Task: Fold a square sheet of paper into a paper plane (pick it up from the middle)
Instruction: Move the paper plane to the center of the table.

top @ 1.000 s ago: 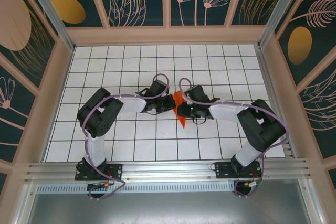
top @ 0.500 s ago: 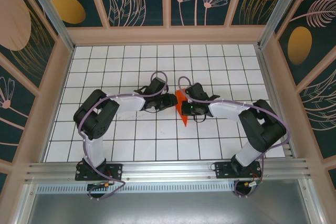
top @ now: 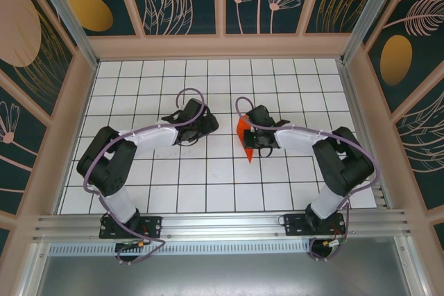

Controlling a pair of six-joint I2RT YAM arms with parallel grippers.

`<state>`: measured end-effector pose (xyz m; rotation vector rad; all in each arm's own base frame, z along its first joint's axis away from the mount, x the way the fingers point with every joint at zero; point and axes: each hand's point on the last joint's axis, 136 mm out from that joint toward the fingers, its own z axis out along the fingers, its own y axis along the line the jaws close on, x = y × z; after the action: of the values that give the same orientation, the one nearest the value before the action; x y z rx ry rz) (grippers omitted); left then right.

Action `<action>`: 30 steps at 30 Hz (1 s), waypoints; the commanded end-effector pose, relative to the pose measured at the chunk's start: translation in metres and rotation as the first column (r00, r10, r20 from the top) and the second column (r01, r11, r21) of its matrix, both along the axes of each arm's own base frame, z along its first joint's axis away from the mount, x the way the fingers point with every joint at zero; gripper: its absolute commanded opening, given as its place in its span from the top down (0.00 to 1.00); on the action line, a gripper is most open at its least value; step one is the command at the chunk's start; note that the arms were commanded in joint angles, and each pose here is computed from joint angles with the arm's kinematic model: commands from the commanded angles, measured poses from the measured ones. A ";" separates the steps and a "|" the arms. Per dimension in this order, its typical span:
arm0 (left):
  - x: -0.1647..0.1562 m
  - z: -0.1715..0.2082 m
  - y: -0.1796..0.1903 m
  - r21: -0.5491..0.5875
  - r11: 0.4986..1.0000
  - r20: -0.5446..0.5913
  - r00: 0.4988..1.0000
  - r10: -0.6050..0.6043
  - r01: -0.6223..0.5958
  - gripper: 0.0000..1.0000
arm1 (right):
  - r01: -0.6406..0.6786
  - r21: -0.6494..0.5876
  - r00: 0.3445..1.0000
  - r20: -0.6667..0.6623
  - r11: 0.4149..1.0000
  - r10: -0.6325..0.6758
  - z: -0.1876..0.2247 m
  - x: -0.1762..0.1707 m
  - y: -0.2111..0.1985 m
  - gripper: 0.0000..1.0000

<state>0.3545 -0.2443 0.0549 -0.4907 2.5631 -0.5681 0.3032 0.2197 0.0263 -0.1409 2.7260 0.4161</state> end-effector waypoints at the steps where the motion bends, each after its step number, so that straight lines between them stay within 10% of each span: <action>1: -0.004 -0.003 0.017 0.064 0.997 -0.004 0.999 0.051 -0.051 0.20 | 0.011 -0.032 1.000 -0.011 0.999 -0.011 -0.003 0.004 -0.001 0.81; 20: -0.012 0.004 0.047 0.145 0.982 0.033 0.992 0.118 -0.122 0.01 | 0.067 -0.282 0.995 -0.054 0.957 -0.085 -0.050 -0.015 -0.020 0.84; 30: -0.014 0.005 0.055 0.170 0.975 0.039 0.990 0.137 -0.141 0.01 | 0.092 -0.242 0.992 0.111 0.966 -0.066 0.013 0.038 0.009 0.93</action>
<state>0.3441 -0.2001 0.0553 -0.5734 2.5121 -0.3390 0.3255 0.2300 0.0243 -0.1076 2.6945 0.1064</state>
